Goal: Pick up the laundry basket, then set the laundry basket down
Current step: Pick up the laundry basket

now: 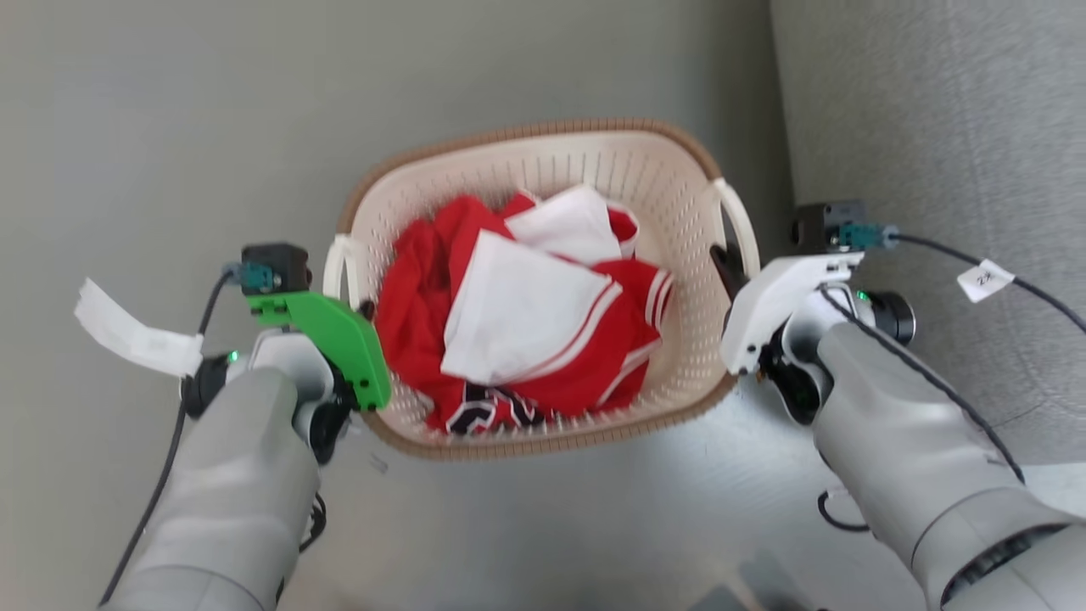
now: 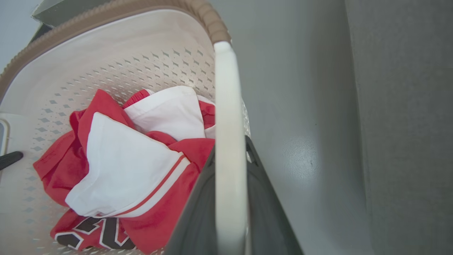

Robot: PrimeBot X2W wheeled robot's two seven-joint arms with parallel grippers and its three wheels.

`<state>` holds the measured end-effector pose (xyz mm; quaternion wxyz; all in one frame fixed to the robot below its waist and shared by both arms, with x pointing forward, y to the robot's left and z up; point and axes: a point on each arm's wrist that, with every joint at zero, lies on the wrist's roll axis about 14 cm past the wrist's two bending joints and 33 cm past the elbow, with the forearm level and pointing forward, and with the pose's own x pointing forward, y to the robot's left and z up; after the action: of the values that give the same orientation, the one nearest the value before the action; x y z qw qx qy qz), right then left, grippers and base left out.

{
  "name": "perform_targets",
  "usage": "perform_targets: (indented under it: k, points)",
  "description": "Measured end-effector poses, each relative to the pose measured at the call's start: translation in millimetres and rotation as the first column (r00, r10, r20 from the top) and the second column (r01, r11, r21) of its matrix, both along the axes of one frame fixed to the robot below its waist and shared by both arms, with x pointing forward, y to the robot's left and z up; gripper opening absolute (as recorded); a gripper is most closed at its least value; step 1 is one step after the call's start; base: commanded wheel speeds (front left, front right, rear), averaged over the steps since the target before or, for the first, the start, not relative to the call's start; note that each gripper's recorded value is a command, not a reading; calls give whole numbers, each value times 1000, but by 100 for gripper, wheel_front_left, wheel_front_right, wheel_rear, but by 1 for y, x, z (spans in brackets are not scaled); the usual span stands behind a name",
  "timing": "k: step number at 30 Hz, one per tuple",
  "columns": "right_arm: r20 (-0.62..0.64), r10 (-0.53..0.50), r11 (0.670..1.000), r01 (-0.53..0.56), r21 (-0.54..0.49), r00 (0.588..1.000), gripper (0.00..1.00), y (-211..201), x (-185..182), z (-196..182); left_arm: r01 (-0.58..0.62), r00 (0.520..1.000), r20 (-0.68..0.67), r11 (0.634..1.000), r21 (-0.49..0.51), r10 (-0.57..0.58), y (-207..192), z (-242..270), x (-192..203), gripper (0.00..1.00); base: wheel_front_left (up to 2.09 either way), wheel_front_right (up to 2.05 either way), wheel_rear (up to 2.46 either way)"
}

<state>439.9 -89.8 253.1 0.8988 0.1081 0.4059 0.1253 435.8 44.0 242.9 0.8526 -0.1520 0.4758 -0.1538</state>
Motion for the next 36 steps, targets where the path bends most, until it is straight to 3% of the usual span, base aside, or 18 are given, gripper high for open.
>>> perform_targets:
  k: [19,36]
  points:
    - [-91,-6,1000,7,12,996,0,-4,-71,38,41,997,-69,999,-7,-42,-6,42,-65,0,0,0,0]
    - [-55,7,1000,-6,27,998,0,1,-91,70,50,999,-7,999,-3,-50,-4,78,-83,0,0,0,0]
